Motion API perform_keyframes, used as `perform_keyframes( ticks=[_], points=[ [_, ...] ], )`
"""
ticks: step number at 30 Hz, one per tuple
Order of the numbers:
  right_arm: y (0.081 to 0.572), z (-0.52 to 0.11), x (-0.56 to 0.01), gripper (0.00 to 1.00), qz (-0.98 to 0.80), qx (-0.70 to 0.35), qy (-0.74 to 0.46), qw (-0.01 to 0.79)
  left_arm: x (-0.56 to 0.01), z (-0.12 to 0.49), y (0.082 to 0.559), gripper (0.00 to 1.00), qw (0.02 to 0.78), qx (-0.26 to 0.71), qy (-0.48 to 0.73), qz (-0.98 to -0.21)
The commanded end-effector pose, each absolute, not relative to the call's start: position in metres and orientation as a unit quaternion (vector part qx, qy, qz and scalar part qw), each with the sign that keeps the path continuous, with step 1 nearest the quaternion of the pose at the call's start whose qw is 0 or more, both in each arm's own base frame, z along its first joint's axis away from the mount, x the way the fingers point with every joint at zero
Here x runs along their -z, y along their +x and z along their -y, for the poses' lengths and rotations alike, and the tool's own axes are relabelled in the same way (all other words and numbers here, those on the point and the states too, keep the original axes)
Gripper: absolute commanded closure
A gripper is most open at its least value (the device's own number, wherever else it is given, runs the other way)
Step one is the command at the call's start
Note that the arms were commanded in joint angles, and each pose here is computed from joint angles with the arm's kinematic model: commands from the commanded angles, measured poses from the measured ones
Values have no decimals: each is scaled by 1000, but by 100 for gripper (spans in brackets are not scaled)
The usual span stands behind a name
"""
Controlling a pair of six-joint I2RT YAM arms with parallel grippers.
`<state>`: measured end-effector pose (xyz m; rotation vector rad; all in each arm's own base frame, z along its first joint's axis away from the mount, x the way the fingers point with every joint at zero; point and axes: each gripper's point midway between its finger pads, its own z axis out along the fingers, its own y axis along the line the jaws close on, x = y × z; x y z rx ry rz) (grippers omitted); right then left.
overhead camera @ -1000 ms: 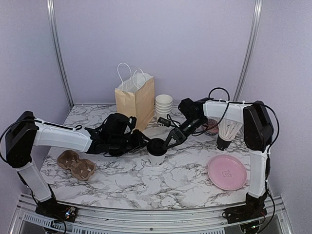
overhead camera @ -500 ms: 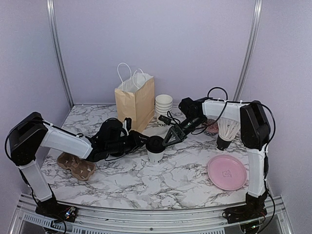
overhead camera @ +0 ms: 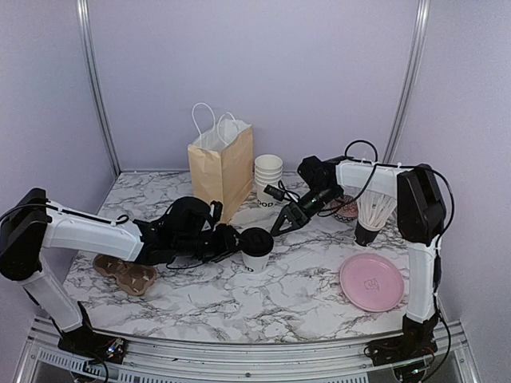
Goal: Pack the takeout coffee
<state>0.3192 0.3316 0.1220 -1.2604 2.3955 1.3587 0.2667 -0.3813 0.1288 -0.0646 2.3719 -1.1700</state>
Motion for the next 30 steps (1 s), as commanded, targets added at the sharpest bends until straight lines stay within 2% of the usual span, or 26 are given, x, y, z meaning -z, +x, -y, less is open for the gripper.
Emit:
perform_keyframes(
  ticks=[1,9,17,30],
  points=[
    [329,-335,-141,40,-776,-444,-439,92,-144,373,264,59,250,401,-11,-881],
    [321,-332,-158,33,-764,-451,-450,100,-169,347,270,53,296,386,-32,-873],
    [306,-321,-144,33,-780,-437,-439,90,-155,344,282,68,274,416,-55,-866],
    [301,-333,-139,38,-770,-447,-450,78,-146,367,294,68,255,430,-38,-865]
  ],
)
